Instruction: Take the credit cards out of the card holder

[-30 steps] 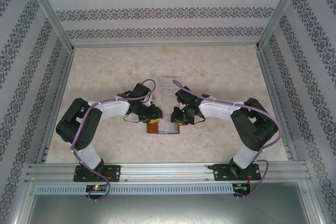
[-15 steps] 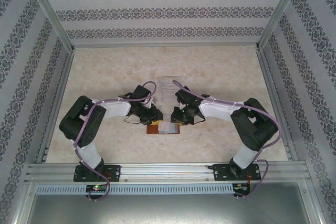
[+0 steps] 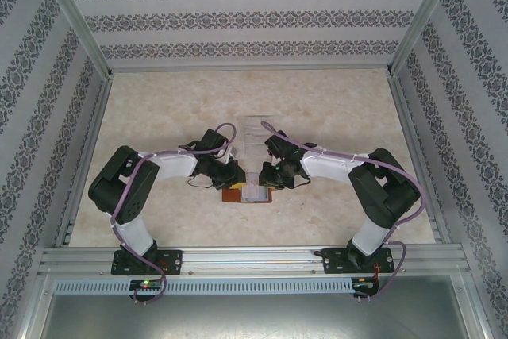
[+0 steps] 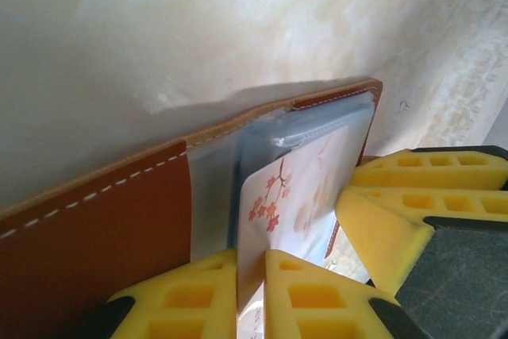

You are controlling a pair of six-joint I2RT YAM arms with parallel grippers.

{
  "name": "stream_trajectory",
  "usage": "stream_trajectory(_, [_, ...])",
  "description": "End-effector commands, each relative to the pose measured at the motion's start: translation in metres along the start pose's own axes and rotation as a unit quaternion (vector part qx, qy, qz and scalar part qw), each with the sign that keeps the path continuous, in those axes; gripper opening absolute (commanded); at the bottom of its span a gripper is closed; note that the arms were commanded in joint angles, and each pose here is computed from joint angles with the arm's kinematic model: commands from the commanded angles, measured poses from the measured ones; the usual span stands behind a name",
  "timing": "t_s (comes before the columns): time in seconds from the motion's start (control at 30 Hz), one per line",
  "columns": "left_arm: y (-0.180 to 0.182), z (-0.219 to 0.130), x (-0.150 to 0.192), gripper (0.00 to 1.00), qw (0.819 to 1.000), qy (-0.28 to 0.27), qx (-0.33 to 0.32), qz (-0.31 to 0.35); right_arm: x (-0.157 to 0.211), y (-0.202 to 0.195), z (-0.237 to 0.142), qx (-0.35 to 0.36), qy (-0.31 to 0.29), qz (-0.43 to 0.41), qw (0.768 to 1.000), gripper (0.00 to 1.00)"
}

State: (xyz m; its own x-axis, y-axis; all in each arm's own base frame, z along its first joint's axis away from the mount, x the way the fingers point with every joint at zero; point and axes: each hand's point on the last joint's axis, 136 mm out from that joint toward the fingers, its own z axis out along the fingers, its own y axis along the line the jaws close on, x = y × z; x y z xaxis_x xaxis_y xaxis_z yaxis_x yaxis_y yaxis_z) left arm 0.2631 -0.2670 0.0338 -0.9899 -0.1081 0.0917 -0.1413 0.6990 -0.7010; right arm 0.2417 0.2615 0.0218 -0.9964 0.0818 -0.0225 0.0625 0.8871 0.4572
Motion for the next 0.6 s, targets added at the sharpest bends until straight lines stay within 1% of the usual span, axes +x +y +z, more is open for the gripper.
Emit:
stream_trajectory(0.0, [0.012,-0.008,0.006,0.14,1.0,-0.003,-0.023,-0.006,0.011,-0.029,0.007,0.053,0.022,0.013,0.998,0.22])
stream_trajectory(0.37, [0.02,-0.025,0.014,0.12,0.999,-0.009,-0.047,0.002,0.01,-0.03,0.006,0.057,0.02,0.01,0.998,0.22])
stream_trajectory(0.57, [0.013,-0.04,0.013,0.11,0.998,-0.018,-0.056,0.035,0.008,-0.025,0.002,0.052,0.016,0.008,0.998,0.22])
